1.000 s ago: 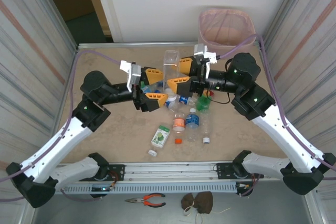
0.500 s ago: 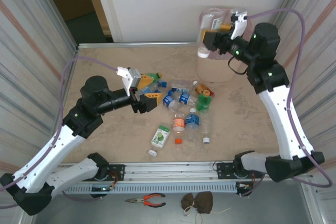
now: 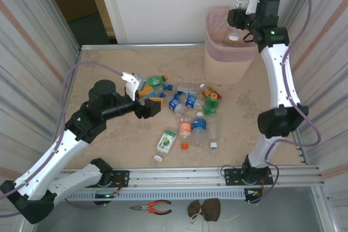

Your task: Put the plastic bottles in the bin

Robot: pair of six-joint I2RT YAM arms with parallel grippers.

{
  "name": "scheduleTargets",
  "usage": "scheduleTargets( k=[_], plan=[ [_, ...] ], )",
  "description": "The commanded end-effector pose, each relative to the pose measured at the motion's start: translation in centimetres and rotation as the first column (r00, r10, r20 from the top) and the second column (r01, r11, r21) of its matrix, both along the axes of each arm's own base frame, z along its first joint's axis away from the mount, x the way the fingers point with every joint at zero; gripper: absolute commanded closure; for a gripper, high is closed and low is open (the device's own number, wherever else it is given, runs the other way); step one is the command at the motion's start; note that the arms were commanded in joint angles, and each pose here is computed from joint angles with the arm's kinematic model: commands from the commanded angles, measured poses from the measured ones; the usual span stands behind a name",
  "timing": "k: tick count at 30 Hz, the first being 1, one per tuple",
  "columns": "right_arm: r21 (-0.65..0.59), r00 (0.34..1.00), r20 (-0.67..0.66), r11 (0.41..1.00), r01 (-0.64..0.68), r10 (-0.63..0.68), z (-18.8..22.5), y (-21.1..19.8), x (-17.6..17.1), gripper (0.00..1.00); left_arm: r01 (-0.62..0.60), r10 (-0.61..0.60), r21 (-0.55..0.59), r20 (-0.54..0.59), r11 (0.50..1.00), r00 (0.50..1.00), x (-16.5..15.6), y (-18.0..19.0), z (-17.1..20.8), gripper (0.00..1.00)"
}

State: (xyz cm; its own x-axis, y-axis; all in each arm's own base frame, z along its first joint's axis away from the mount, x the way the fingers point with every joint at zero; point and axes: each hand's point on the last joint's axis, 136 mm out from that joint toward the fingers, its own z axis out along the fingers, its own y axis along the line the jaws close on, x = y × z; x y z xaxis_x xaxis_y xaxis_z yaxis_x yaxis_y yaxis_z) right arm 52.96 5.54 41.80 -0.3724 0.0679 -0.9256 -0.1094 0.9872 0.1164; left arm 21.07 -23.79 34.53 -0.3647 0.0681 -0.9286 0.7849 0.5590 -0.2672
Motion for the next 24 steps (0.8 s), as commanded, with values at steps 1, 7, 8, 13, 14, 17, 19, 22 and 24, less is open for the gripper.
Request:
scheduleTargets(
  k=[1, 7, 8, 13, 14, 17, 19, 22, 24],
  plan=[
    [-0.126, 0.991, -0.095, 0.988, 0.085, -0.098, -2.8, -2.5, 1.1, 0.43, -0.015, 0.015, 0.004, -0.003, 1.000, 1.000, -0.1, 0.4, -0.3, 0.20],
    [-0.241, 0.963, -0.204, 0.962, 0.125, -0.176, -7.9, -4.2, 3.3, 0.41, -0.034, 0.034, 0.020, -0.016, 0.999, 0.999, 0.1, 0.7, -1.1, 0.20],
    [-0.255, 0.958, -0.220, 0.959, 0.125, -0.184, -8.6, -4.4, 3.5, 0.41, -0.038, 0.038, 0.023, -0.023, 0.999, 0.999, 0.2, 0.8, -1.2, 0.21],
    [-0.262, 0.934, -0.299, 0.958, 0.115, -0.194, -12.3, -4.9, 4.3, 0.39, -0.037, 0.038, 0.024, -0.037, 0.999, 0.999, 0.2, 0.8, -1.6, 0.21],
    [-0.264, 0.929, -0.315, 0.958, 0.111, -0.194, -13.1, -4.9, 4.5, 0.39, -0.035, 0.036, 0.027, -0.041, 0.999, 0.998, 0.2, 0.8, -1.8, 0.21],
    [-0.275, 0.911, -0.360, 0.956, 0.105, -0.204, -15.4, -5.1, 4.9, 0.38, -0.042, 0.044, 0.035, -0.059, 0.998, 0.997, 0.3, 0.8, -2.2, 0.21],
    [-0.283, 0.897, -0.389, 0.954, 0.101, -0.211, -16.9, -5.3, 5.0, 0.37, -0.057, 0.060, 0.049, -0.072, 0.997, 0.996, 0.4, 1.0, -2.7, 0.22],
    [-0.282, 0.880, -0.424, 0.954, 0.097, -0.215, -18.5, -5.4, 5.1, 0.35, -0.072, 0.078, 0.069, -0.087, 0.995, 0.993, 0.5, 1.3, -3.4, 0.22],
    [-0.284, 0.873, -0.435, 0.954, 0.098, -0.220, -19.1, -5.5, 5.1, 0.34, -0.076, 0.083, 0.077, -0.095, 0.994, 0.992, 0.5, 1.4, -3.8, 0.23]
  ],
)
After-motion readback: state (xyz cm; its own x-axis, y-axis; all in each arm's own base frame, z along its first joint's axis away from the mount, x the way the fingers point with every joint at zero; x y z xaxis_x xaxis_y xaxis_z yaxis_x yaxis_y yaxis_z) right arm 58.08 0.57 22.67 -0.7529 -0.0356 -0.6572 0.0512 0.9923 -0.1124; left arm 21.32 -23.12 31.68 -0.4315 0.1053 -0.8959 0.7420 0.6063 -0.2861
